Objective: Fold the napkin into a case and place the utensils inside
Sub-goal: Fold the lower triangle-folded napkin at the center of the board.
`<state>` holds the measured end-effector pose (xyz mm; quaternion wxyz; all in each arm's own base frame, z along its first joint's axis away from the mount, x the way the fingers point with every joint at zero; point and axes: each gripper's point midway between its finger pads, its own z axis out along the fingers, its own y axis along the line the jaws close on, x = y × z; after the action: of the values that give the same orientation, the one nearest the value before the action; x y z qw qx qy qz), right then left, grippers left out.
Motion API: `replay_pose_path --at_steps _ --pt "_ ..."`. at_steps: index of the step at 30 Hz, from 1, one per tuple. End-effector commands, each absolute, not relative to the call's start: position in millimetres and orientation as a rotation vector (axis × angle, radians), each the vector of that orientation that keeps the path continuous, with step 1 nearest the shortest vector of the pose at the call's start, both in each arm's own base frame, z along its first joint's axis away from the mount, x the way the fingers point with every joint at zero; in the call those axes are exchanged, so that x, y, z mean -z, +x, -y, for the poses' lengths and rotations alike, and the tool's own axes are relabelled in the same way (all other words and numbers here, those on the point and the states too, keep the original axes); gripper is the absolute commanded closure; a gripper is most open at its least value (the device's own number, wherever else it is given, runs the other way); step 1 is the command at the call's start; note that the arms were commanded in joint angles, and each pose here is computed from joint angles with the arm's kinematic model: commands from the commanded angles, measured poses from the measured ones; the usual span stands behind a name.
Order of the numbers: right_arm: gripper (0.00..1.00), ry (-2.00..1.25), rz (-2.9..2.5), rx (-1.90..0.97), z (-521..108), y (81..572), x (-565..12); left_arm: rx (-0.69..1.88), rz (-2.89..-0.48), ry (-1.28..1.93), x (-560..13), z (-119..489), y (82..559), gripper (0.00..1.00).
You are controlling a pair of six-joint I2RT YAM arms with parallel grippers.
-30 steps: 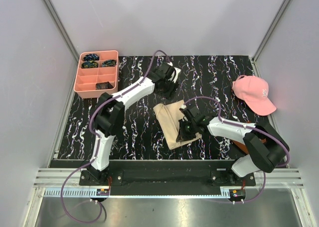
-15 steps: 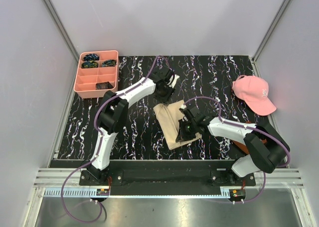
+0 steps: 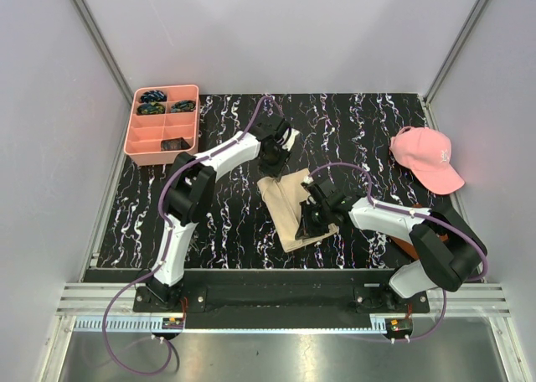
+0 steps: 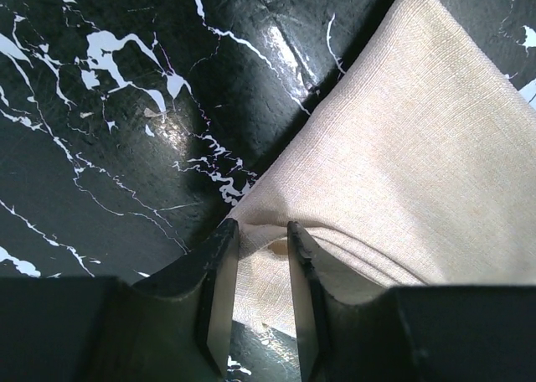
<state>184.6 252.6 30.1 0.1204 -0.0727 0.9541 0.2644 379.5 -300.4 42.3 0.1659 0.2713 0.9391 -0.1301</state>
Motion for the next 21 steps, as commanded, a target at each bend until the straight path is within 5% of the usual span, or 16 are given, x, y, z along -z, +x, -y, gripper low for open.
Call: replay_pose_path --at_steps 1,3,6,13,16,17,21 --pt "1.00 -0.225 -2.767 -0.796 -254.6 186.7 -33.2 0.402 -2.672 0.758 -45.8 302.4 379.8 0.66" --pt "1.00 -0.226 -2.766 -0.800 -254.9 186.2 -32.8 0.375 -2.664 0.731 -49.7 299.6 382.9 0.53" --pt "1.00 -0.225 -2.761 -0.805 -255.2 186.9 -33.9 0.337 -2.655 0.719 -51.8 295.4 386.2 0.52" --pt "1.00 -0.215 -2.780 -0.797 -254.1 184.6 -27.7 0.328 -2.669 0.724 -43.2 294.6 385.6 0.72" --pt "1.00 -0.208 -2.792 -0.780 -251.0 183.1 -22.3 0.345 -2.649 0.699 -47.6 300.3 392.2 0.87" --pt "1.00 -0.208 -2.798 -0.772 -250.0 182.0 -19.9 0.347 -2.641 0.688 -50.2 301.5 394.4 0.98" --pt "1.00 -0.199 -2.813 -0.740 -245.0 180.8 -13.1 0.309 -2.611 0.576 -58.1 301.2 407.6 1.00"
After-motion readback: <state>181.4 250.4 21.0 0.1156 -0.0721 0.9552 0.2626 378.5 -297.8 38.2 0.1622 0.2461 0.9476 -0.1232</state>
